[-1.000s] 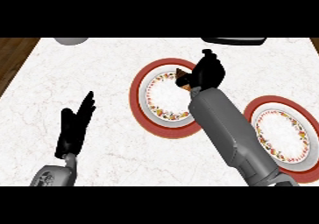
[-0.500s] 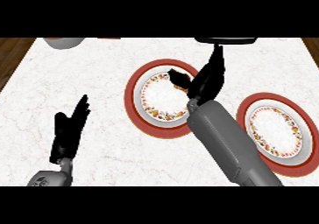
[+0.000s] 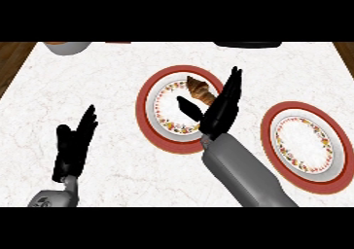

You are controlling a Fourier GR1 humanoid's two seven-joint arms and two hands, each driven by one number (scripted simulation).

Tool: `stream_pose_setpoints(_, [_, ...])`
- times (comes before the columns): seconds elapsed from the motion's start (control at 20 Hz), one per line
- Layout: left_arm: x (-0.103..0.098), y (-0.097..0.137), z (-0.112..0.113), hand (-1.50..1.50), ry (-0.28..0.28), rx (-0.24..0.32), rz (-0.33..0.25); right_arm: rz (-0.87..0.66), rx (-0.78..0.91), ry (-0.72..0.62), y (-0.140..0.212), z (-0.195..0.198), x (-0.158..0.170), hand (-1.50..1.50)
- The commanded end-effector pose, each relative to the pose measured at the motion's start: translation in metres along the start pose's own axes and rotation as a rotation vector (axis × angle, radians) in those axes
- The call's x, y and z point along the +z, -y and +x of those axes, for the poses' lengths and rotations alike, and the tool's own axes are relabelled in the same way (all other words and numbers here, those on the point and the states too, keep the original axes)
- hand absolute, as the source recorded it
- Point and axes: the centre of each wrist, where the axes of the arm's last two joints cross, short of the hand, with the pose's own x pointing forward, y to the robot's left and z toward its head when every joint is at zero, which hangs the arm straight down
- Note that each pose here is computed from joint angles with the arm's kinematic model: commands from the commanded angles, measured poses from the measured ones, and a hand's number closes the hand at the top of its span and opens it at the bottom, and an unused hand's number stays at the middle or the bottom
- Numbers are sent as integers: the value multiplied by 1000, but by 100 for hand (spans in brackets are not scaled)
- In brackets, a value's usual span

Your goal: Pick the croissant from the plate and place it in the plate

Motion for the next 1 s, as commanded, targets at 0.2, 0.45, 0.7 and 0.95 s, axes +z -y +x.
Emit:
stream_pose_setpoints(0.2, [13, -1, 3, 0, 0, -4, -5, -41, -69, -109, -5, -4, 1, -150])
stream_pose_setpoints(0.45, [8, 17, 7, 0, -1, -5, 3, -47, 7, -146, -6, -32, 6, -150])
stream_pose_setpoints(0.7, [6, 9, -16, 0, -7, -5, 2, -72, 24, -163, -6, -35, 0, -150])
stream_pose_setpoints(0.95, [5, -16, -6, 0, -3, -3, 15, -99, 63, -199, -1, -49, -1, -150])
